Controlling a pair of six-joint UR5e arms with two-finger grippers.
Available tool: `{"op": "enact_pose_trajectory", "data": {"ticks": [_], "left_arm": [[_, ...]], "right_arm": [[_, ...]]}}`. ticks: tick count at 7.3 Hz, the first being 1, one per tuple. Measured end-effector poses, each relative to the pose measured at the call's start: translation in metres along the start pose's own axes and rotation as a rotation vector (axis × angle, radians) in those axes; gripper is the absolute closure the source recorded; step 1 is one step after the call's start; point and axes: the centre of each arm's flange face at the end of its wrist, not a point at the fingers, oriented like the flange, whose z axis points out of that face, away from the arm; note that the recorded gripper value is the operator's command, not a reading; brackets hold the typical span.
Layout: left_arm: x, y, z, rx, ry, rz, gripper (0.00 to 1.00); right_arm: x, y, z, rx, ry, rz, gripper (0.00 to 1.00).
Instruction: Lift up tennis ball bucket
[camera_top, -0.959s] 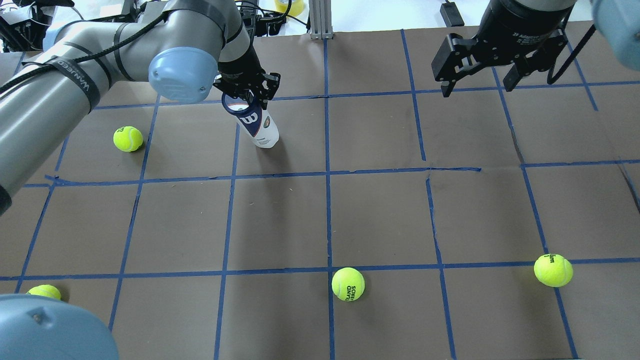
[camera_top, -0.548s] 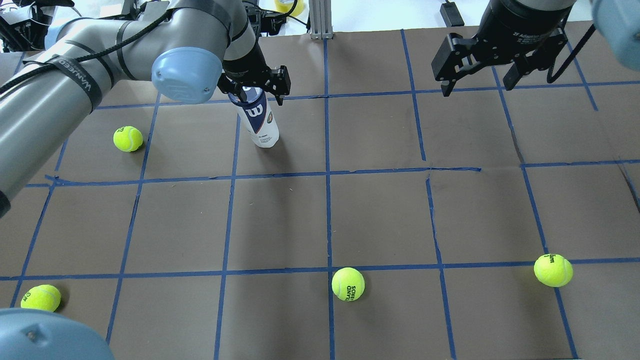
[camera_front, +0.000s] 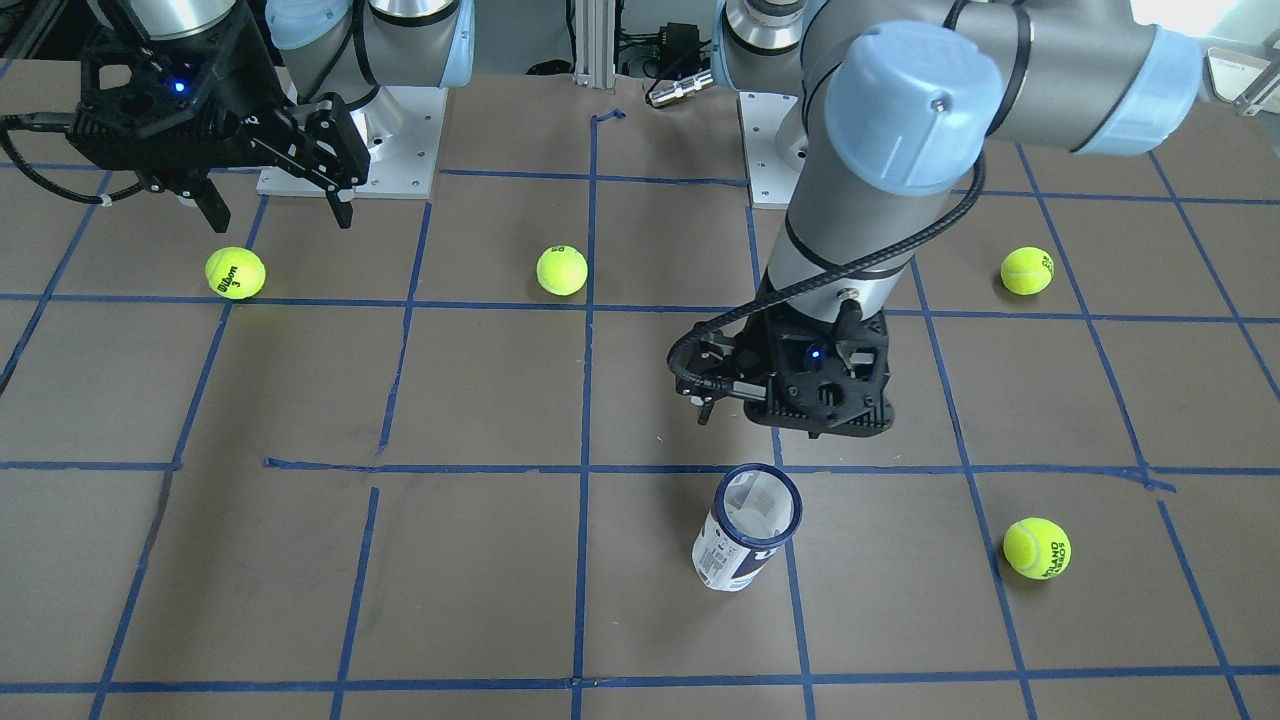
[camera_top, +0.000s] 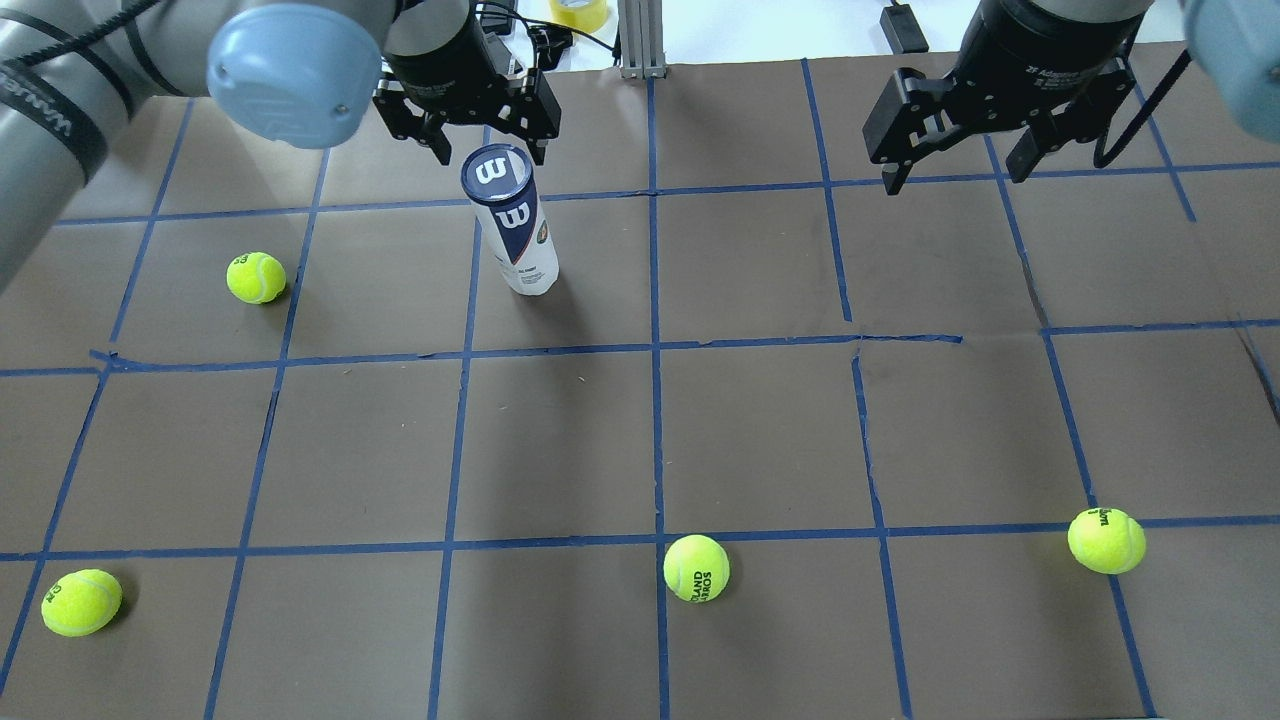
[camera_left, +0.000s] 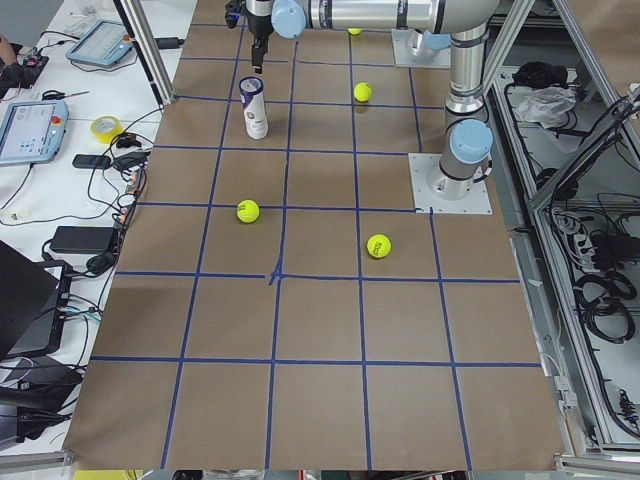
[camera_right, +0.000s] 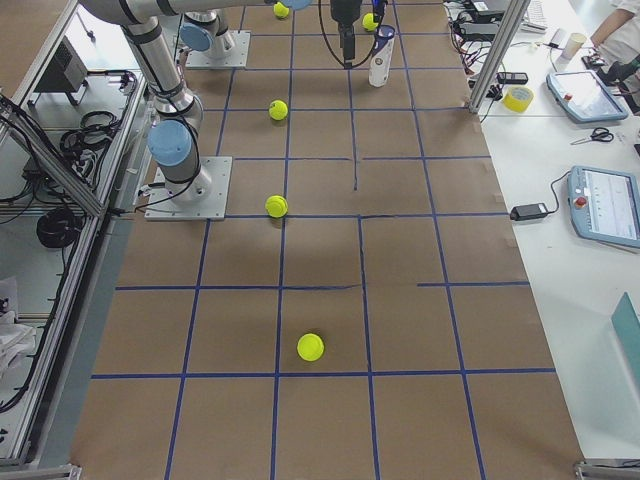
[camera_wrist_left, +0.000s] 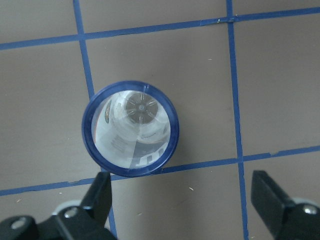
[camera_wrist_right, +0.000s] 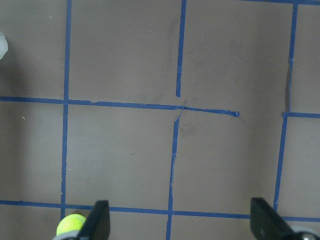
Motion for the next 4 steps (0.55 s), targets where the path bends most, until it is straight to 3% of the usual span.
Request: {"op": "enact_pose_trajectory", "data": {"ticks": [4], "left_arm": [[-0.101,0.03,-0.061,-0.038,-0.022,-0.103,0.0]], "right_arm": [[0.0,0.0,0.001,-0.004,0.0,0.001,0.0]]}}
